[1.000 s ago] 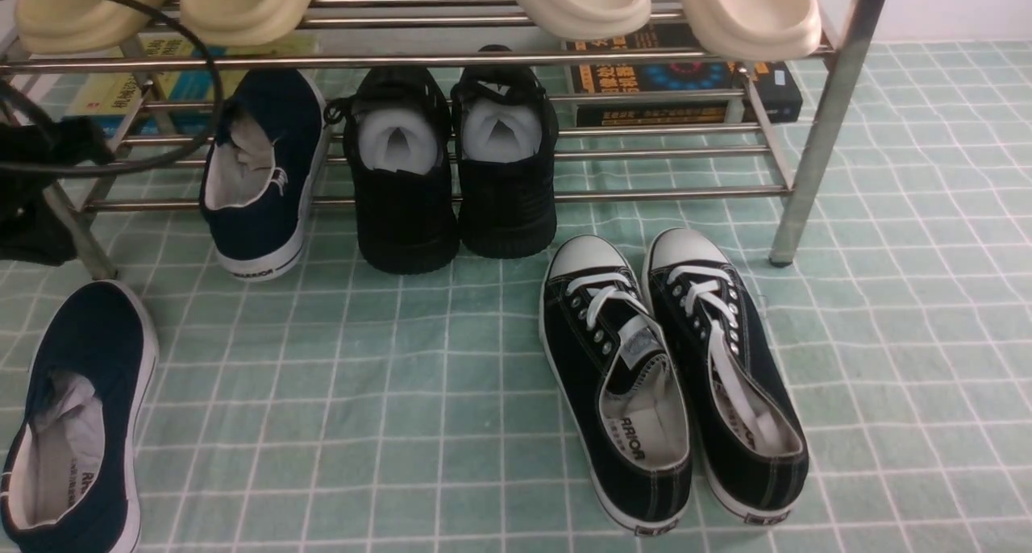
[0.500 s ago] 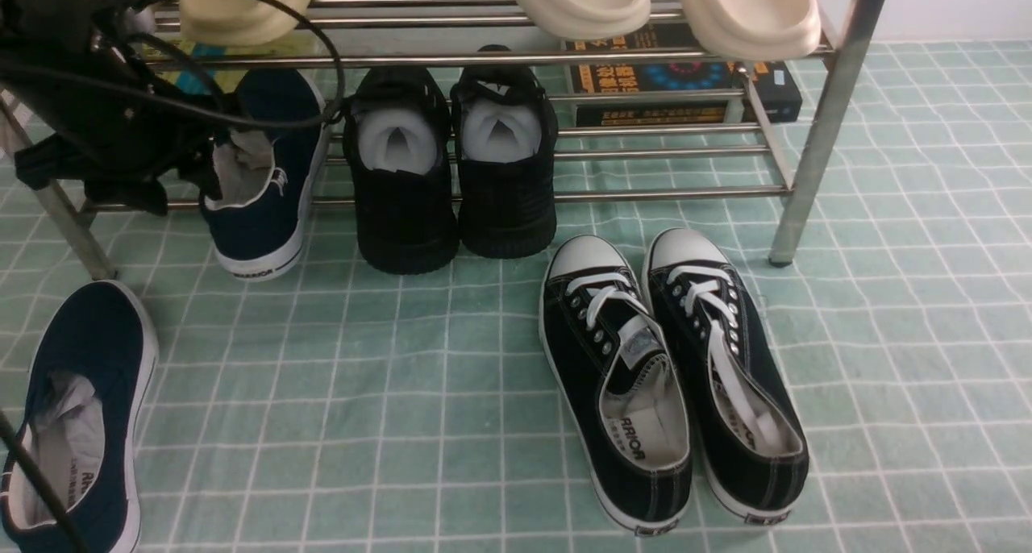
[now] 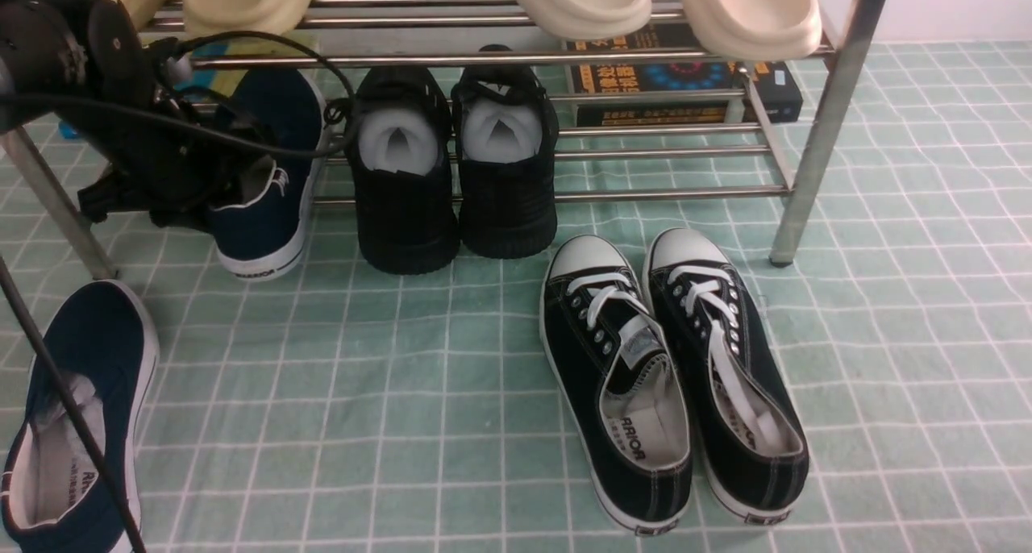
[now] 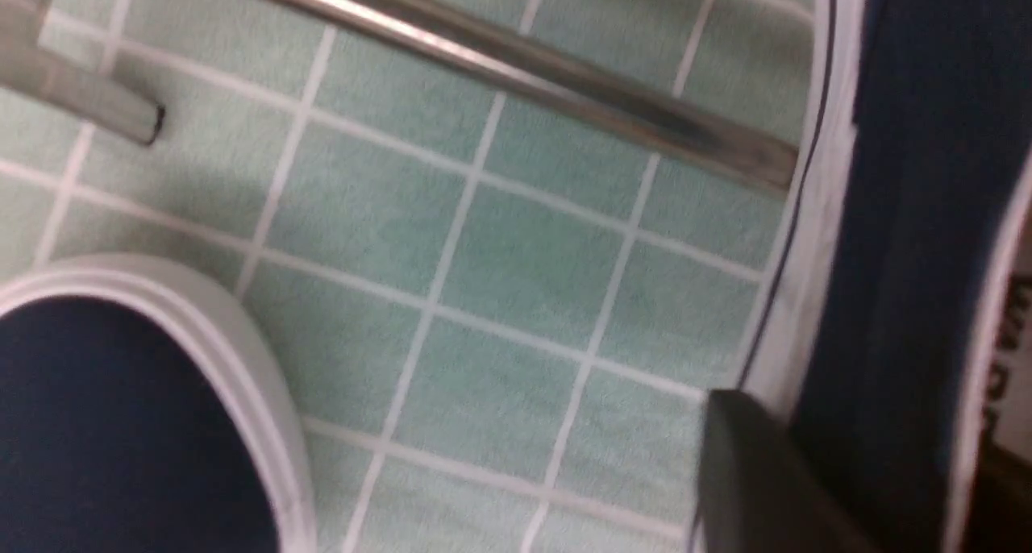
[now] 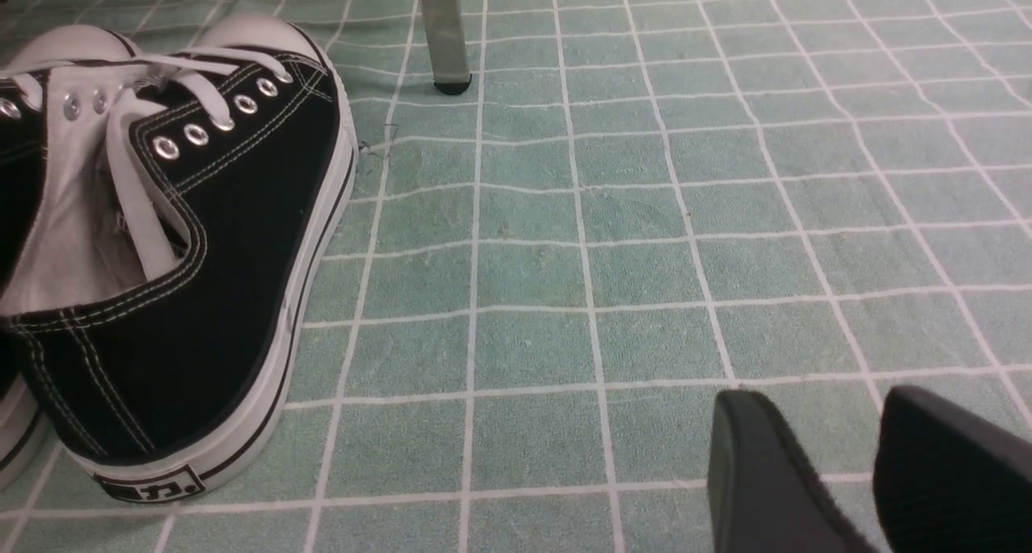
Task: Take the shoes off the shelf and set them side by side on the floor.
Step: 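Grasp the leftmost shoe on the bottom shelf of the shoe rack with the left gripper, then set the held shoe down on the floor in front of the rack with the left gripper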
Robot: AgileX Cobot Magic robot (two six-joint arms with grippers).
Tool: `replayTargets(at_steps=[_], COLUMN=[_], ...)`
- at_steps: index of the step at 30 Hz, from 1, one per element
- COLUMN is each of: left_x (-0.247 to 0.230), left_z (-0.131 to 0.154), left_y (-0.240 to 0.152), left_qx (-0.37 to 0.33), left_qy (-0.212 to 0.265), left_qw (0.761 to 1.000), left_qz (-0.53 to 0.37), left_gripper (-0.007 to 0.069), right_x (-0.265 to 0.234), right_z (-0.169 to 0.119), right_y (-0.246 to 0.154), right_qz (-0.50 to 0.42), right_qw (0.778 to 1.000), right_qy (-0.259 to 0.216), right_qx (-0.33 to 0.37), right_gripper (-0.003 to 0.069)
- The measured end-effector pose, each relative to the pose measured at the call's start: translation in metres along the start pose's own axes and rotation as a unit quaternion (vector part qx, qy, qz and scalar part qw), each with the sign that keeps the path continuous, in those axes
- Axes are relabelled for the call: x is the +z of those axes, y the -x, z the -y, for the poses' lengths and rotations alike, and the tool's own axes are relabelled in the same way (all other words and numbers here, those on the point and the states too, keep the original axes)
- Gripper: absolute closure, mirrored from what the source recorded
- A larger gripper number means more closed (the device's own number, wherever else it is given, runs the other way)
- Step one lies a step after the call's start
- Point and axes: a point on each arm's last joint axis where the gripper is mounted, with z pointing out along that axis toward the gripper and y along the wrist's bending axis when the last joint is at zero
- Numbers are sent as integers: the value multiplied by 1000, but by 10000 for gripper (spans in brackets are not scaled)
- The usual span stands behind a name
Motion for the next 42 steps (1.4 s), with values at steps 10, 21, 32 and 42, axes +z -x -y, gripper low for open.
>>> replayTargets(at_steps=[10,21,32,42], left_x=[-99,-149,-87,-74], left_z=[-7,-35,-56,-59], left_y=[-19,-82,-138,-145], left_qx=[43,26,-8,-66], left_qy=[18,35,37,25], left_qw=[997,998,997,997], left_qz=[-55,-54,-67,-32], left_gripper=[599,599,599,599], right_x=[0,0,0,0], right_z=[0,0,0,0], right_y=[0,0,0,0], right_qz=[0,0,0,0], right_qw=[1000,1000,1000,1000], right_qy=[0,0,0,0], right_qx=[0,0,0,0], right_gripper=[420,420,420,420])
